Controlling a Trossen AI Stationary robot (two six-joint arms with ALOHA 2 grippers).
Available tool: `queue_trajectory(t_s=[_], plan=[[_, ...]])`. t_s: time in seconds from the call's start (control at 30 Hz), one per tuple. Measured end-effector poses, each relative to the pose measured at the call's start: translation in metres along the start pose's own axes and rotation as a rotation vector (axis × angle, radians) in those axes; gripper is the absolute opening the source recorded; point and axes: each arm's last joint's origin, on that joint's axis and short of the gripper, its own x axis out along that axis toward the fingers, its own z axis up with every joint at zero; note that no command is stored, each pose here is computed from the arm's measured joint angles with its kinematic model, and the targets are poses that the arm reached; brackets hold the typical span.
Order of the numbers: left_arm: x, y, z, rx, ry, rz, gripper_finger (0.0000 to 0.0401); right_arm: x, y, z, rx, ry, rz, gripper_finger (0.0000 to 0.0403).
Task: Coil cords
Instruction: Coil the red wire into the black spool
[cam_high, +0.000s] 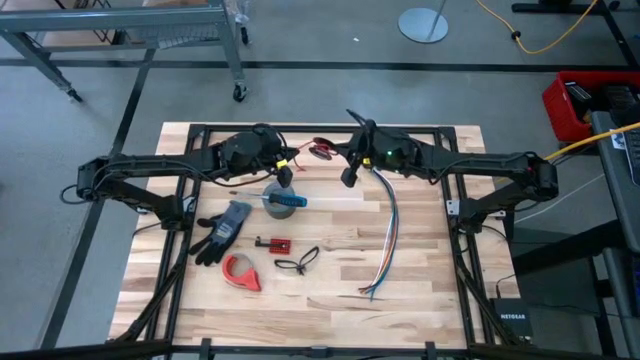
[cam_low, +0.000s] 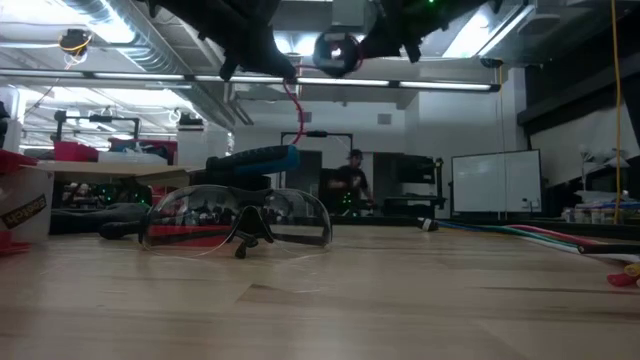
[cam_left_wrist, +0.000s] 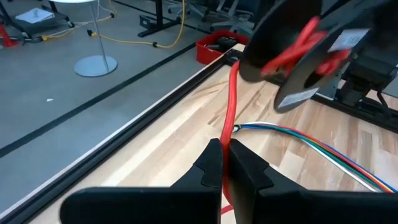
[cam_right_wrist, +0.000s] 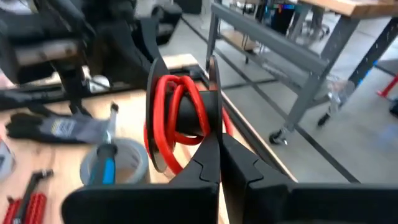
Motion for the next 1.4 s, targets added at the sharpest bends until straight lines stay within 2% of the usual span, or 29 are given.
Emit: queue_trajectory(t_s=[0.23, 0.5, 0.9, 1.13, 1.4], plan=[[0.001, 0.000, 0.000, 0.000, 0.000, 0.000, 0.0000, 0.000, 0.001, 0.008, 0.016, -0.088, 0.046, 0.0001], [0.000, -0.001, -0.001, 0.009, 0.004, -0.002, 0.0000, -0.001, 0.001, 0.011, 0.019, -0.113, 0.053, 0.0001], [0.000, 0.001, -0.006, 0.026, 0.059, 0.016, 0.0000, 0.000, 0.001, 0.000, -0.001, -0.003, 0.032, 0.0001], [0.000, 0.002, -0.006, 0.026, 0.060, 0.019, 0.0000, 0.000, 0.003, 0.000, 0.011, -0.001, 0.103, 0.0001], [0.000, 0.000, 0.000, -0.001, 0.000, 0.006, 0.0000, 0.006, 0.005, -0.003, 0.048, 0.007, 0.120, 0.0001]])
